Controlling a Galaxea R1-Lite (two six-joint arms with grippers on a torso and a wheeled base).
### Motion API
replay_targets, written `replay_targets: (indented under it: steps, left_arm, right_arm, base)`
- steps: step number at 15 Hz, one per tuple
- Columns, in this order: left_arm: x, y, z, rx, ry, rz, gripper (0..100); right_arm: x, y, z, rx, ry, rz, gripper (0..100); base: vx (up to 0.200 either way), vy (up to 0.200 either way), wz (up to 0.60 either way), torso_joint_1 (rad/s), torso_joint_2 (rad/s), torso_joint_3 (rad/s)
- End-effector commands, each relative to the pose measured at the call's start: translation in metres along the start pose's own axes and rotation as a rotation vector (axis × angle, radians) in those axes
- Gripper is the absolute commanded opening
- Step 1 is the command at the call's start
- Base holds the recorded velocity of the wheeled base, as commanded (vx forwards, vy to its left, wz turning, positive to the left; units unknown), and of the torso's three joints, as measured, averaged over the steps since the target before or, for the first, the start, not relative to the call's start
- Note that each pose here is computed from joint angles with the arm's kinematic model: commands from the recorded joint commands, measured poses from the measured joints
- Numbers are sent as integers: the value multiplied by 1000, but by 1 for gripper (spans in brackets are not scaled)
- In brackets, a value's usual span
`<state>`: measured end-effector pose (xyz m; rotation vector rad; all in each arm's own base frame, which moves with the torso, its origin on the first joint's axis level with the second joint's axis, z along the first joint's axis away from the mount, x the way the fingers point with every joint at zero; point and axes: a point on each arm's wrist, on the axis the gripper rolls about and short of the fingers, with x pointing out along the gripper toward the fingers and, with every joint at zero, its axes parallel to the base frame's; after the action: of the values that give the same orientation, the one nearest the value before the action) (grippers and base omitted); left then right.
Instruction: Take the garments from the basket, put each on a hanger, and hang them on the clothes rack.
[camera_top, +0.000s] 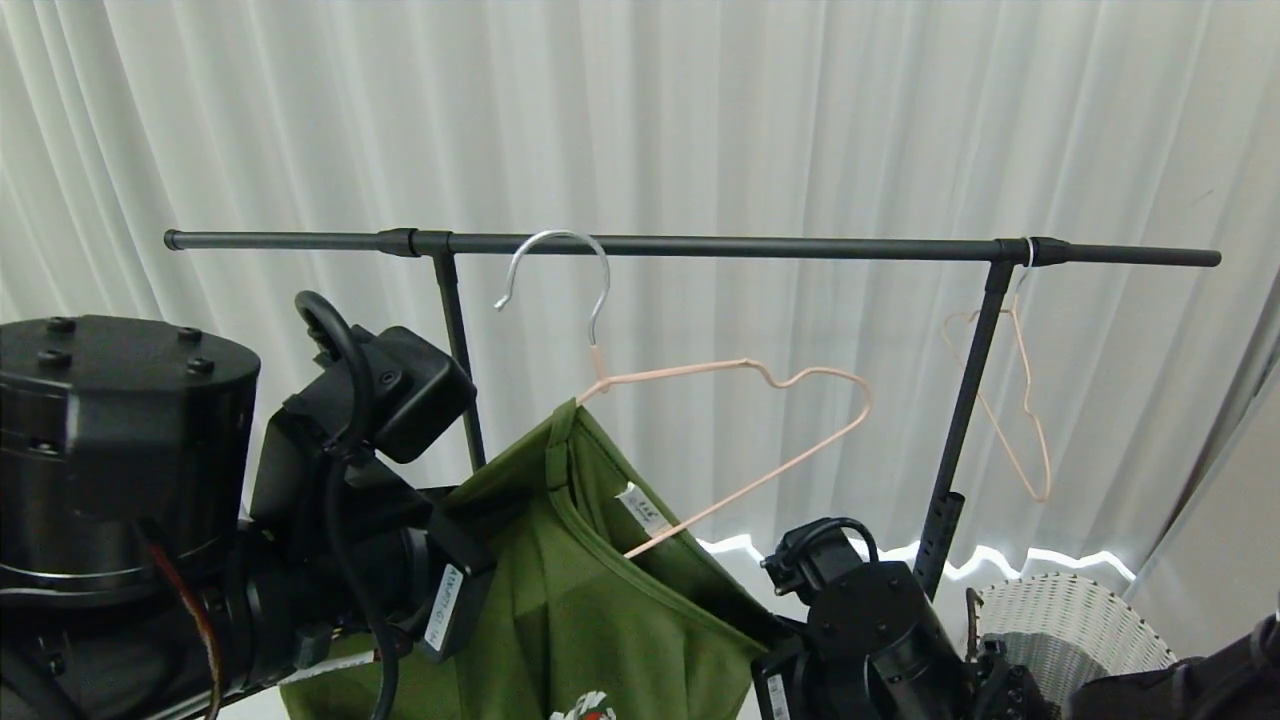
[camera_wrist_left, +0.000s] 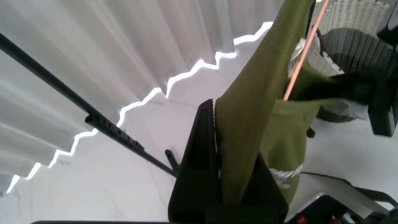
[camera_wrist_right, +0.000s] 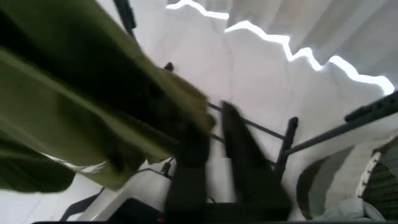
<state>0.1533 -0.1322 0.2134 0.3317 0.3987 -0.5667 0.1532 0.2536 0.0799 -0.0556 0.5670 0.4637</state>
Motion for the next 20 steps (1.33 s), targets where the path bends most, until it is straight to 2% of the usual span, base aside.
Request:
replay_targets:
  steps: [1, 4, 7, 10, 13, 16, 18, 20]
  left_arm:
    - [1, -1, -5, 5, 19, 4, 0]
    - [0, -1, -20, 49, 65, 36, 0]
    - [-4, -3, -31, 84, 87, 26, 0]
    - [-8, -4, -38, 104, 97, 21, 0]
    - [-13, -5, -53, 168, 126, 11, 0]
    - [-11, -6, -67, 248, 180, 2, 0]
    - [-5, -7, -71, 259, 213, -3, 0]
    - [-4, -7, -70, 256, 214, 7, 0]
  right_arm:
    - [2, -15, 10, 33, -21, -42, 0]
    - [5, -44, 26, 92, -59, -123, 0]
    - [4, -70, 39, 133, -92, -192, 0]
    - [4, -87, 46, 168, -111, -233, 0]
    - [-3, -91, 52, 184, -136, -234, 0]
    - [-21, -91, 61, 170, -153, -167, 0]
    - [-42, -92, 66, 135, -139, -104, 0]
    - [-65, -91, 70, 101, -137, -37, 0]
  base:
    - [0, 0, 0, 0, 0, 0]
    - [0, 0, 0, 0, 0, 0]
    - [0, 0, 0, 0, 0, 0]
    - [0, 0, 0, 0, 0, 0]
    - [0, 0, 0, 0, 0, 0]
    - [0, 0, 0, 0, 0, 0]
    - [0, 0, 0, 0, 0, 0]
    - [0, 0, 0, 0, 0, 0]
